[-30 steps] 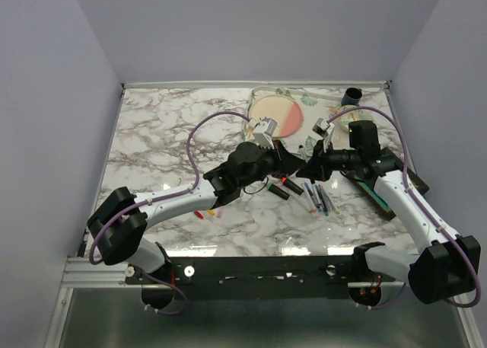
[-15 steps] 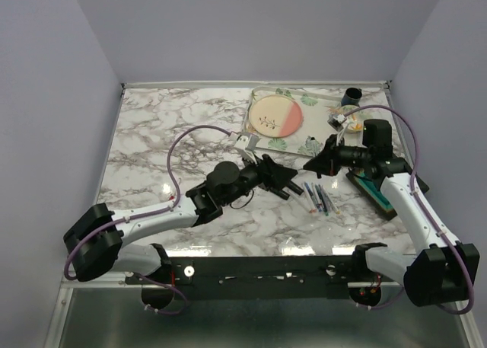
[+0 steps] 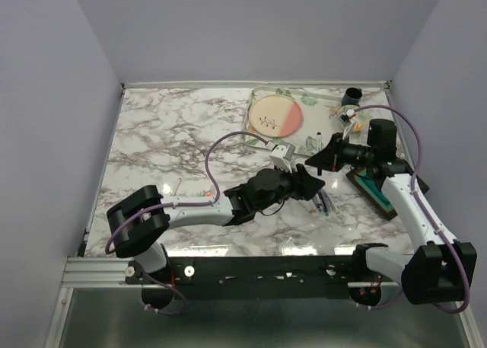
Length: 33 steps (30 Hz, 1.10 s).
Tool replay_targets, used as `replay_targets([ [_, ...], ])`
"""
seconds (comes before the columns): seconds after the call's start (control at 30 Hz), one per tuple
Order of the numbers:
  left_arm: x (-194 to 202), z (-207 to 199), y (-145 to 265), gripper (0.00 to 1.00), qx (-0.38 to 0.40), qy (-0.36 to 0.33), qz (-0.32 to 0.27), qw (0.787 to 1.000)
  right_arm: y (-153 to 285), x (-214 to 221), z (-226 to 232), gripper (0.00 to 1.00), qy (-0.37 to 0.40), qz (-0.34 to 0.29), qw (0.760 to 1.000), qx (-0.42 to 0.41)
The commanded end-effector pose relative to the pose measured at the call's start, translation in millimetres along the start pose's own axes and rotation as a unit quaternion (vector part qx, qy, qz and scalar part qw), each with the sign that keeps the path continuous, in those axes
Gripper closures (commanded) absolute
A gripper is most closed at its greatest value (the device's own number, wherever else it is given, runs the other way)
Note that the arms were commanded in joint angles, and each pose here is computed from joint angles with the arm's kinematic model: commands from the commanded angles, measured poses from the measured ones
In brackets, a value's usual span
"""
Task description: Open the pen caps
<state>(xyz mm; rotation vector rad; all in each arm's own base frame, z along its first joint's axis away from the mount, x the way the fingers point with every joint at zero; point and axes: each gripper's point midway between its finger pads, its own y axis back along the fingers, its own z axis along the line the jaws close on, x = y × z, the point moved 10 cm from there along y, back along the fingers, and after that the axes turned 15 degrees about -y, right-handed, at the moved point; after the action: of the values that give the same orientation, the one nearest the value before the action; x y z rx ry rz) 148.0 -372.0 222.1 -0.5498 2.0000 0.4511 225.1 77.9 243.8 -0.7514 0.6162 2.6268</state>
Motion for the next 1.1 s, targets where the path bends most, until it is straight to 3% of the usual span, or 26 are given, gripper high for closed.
replay_targets([
  [0.0, -6.7, 1.5, -19.2, 0.39, -0.071, 0.006, -0.018, 0.997, -0.4, -0.1, -0.6, 0.99, -0.020, -0.002, 1.000, -0.010],
  [0.27, -2.6, 5.6, -36.6, 0.51, -0.111, -0.012, 0.002, 0.994, -0.1, 0.5, 0.2, 0.99, -0.025, 0.001, 1.000, -0.016],
  [0.37, -4.5, 4.2, -41.4, 0.59, -0.111, -0.018, 0.000, 0.994, -0.1, 0.1, -0.6, 0.99, -0.025, -0.001, 1.000, -0.014],
  [0.6, -12.8, 3.4, -44.4, 0.90, -0.125, -0.030, -0.011, 0.992, -0.5, 0.5, -0.7, 0.99, -0.023, 0.001, 1.000, -0.016],
  [0.63, -12.2, 3.7, -43.7, 0.98, -0.123, -0.034, -0.009, 0.992, -0.3, 0.4, -0.6, 0.98, -0.022, 0.002, 1.000, -0.015],
  [0.83, 4.8, 4.1, -37.1, 1.00, -0.080, -0.036, 0.034, 0.996, 6.3, -7.3, 0.1, 0.75, -0.017, -0.017, 1.000, -0.002],
  [1.07, 30.3, 5.2, -26.6, 1.00, -0.044, -0.027, 0.069, 0.996, 16.4, -12.1, -1.9, 0.64, -0.016, -0.043, 0.999, 0.009],
])
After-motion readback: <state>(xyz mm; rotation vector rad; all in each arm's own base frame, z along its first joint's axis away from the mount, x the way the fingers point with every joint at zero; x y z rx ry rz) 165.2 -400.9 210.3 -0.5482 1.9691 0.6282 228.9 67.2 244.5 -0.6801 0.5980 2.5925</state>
